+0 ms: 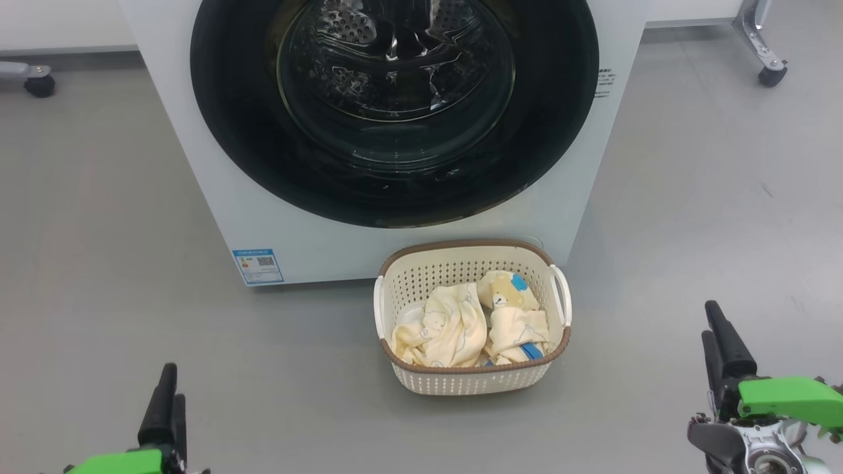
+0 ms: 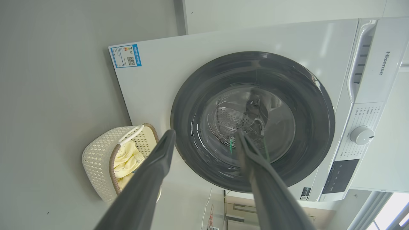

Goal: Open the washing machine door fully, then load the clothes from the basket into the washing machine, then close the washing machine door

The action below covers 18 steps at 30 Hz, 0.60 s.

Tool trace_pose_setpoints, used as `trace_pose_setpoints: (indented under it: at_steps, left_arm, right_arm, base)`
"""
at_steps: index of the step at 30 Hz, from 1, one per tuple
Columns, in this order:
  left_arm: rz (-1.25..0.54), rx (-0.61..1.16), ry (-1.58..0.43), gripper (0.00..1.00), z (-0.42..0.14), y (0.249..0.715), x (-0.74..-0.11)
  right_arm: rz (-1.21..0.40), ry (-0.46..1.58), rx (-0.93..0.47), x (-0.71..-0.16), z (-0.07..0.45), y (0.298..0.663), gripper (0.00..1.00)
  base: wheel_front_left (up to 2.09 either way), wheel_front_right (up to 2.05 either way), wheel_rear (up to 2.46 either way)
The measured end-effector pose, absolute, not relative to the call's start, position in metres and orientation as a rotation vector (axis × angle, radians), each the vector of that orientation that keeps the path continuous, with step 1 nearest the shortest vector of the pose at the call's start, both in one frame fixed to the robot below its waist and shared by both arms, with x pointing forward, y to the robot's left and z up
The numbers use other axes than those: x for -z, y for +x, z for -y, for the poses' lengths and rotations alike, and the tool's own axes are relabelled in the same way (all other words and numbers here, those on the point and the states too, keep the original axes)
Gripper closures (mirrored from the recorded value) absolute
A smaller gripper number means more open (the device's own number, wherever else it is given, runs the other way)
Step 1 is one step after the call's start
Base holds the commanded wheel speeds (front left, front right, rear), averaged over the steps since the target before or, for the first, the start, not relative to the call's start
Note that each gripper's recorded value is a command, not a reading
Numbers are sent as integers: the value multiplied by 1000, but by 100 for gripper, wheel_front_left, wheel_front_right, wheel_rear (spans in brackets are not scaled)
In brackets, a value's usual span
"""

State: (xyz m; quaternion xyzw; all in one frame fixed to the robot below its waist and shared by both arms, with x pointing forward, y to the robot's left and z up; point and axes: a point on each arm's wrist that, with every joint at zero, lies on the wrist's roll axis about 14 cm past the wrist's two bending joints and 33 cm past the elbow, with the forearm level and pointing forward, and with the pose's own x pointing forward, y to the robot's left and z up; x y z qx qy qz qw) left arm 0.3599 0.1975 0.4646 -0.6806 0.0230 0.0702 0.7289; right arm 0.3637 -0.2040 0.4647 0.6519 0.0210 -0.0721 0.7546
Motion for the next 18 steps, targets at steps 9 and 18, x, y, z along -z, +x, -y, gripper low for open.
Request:
trace_pose_setpoints:
  at_steps: [9, 18]
  left_arm:
    - [15, -119, -1426, 0, -201, 364, -486]
    - [66, -84, -1307, 0, -202, 367, -504]
  right_arm:
    - [1, 1331, 108, -485, 201, 373, 0]
    - [40, 1191, 52, -505, 195, 379, 0]
  base:
    - [0, 0, 0]
    - [0, 0, 0]
